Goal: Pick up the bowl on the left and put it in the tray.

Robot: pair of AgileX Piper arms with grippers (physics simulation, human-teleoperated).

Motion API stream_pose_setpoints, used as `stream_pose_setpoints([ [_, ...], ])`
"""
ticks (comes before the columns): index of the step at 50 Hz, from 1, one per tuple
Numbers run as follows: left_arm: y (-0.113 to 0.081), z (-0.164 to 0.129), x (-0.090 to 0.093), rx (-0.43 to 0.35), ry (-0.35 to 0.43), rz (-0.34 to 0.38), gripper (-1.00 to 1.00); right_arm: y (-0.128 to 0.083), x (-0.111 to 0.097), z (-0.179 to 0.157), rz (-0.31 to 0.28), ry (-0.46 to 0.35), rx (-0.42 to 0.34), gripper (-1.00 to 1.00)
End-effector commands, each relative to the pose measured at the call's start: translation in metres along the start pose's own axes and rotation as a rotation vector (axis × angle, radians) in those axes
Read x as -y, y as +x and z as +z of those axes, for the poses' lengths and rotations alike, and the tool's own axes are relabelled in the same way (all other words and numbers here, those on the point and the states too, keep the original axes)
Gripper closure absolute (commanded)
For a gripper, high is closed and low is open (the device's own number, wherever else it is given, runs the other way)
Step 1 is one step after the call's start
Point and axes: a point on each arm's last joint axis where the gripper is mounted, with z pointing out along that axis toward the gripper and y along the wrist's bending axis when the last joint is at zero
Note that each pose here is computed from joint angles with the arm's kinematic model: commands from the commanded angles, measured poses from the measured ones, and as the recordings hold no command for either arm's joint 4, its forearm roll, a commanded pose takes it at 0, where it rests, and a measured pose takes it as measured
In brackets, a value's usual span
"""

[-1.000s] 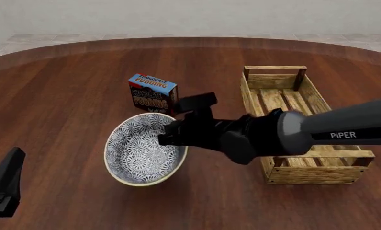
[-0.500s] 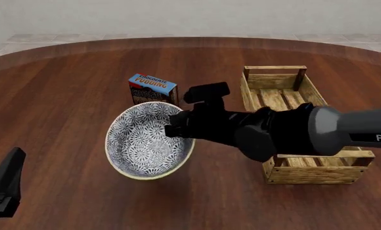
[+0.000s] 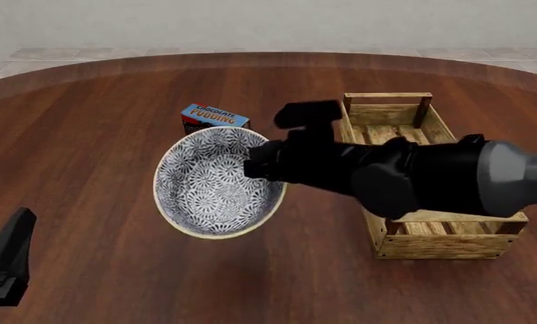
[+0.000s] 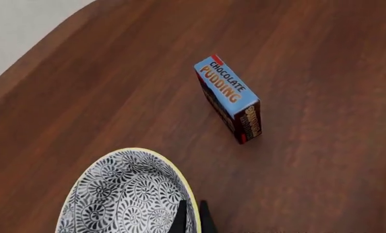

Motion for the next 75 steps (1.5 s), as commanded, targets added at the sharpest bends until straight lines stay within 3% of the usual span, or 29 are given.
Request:
stream_pose_setpoints([
  [1, 0.000, 0.000, 0.000, 0.001, 0.001, 0.000, -1.00, -0.012, 0.001, -0.014, 0.048, 0.005, 0.031, 1.00],
  [5, 0.000, 0.000, 0.000, 0.001, 0.002, 0.001, -1.00, -0.015, 0.001, -0.017, 0.052, 0.008, 0.035, 1.00],
  [9, 0.000, 0.000, 0.000, 0.003, 0.004, -0.001, -1.00, -0.022, 0.014, -0.018, 0.053, 0.050, 0.031, 1.00],
  [35, -0.001, 0.000, 0.001, 0.013, 0.016, -0.006, -1.00, -0.047, 0.015, -0.051, 0.091, 0.059, 0.089, 1.00],
  [37, -0.001, 0.000, 0.001, 0.013, 0.018, -0.006, -1.00, -0.050, 0.023, -0.052, 0.081, 0.087, 0.082, 1.00],
  [41, -0.001, 0.000, 0.001, 0.014, 0.020, -0.007, -1.00, -0.048, 0.015, -0.052, 0.114, 0.066, 0.076, 1.00],
  [75, -0.001, 0.000, 0.001, 0.007, 0.021, -0.012, -1.00, -0.067, 0.035, -0.085, 0.213, 0.121, 0.159, 1.00],
])
